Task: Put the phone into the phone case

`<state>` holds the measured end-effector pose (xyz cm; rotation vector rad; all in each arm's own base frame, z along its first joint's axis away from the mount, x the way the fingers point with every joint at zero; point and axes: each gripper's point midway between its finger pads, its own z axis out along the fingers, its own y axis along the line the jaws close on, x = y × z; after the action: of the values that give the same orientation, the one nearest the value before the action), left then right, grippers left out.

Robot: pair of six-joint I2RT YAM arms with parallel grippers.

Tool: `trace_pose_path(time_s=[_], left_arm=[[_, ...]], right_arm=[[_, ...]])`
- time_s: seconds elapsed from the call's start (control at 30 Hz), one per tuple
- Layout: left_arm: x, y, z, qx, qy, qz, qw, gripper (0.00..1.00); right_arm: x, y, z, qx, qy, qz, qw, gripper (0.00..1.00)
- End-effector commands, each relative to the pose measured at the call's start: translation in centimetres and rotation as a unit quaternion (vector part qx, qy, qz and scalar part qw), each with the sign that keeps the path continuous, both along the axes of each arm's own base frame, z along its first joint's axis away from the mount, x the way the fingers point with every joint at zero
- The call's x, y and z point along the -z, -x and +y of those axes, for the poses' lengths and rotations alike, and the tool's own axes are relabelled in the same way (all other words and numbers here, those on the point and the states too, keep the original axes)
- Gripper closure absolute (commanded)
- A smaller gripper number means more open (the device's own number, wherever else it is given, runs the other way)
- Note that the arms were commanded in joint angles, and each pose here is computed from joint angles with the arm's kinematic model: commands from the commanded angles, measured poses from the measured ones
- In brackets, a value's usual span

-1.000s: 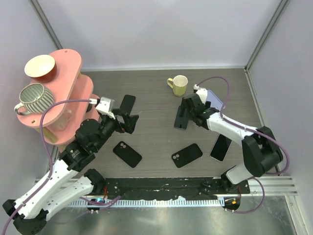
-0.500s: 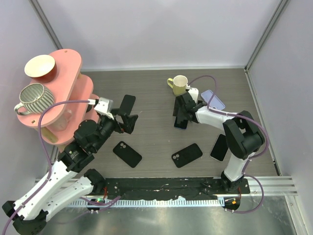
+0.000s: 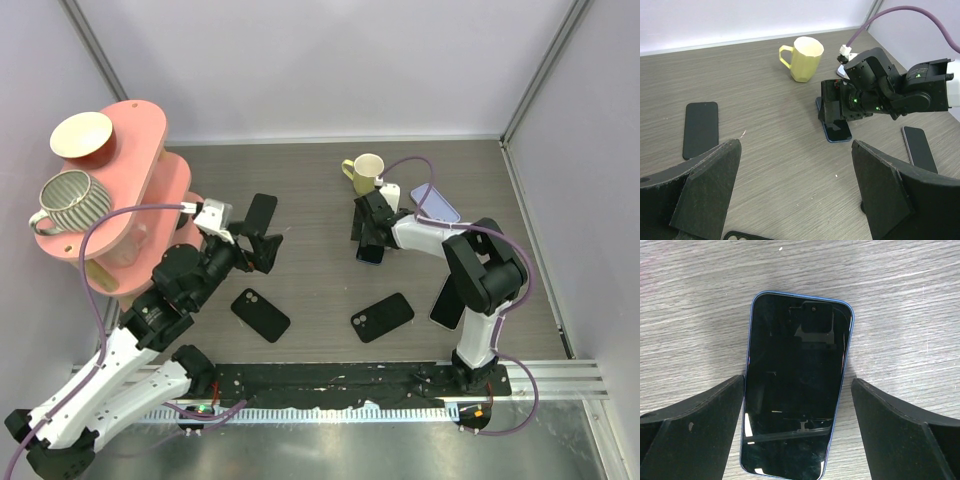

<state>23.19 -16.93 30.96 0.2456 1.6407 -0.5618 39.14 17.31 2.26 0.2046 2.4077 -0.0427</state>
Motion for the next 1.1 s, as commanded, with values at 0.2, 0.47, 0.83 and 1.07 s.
trace_pose_path(time_s=[0.2,0.47,0.83,1.07], left_arm=[[-1.4,-0.4,-0.1,-0.005,0.011,-0.025,1.0,0.04],[1.9,-2.4,0.9,-0.118,0.033,0.093,0.988,0.14],[10.8,0.0,2.0,-0.227,0.057,0.311,0.921,0.18],[19.2,1.9,1.1,-0.267,0.039,0.419,0.867,0.25]], right_arm=[[0.3,0.1,0.3,0.017,-0.006,0.008,1.0,0.08],[-0.2,0.7,-0.5,0.018,-0.001,0.001,1.0,0.25],[-1.8,2.5,-3.0,-0.022,0.002,-0.009,1.0,0.29],[-2.6,3.2,-4.7,-0.02,-0.011,-0.024,0.999,0.3]])
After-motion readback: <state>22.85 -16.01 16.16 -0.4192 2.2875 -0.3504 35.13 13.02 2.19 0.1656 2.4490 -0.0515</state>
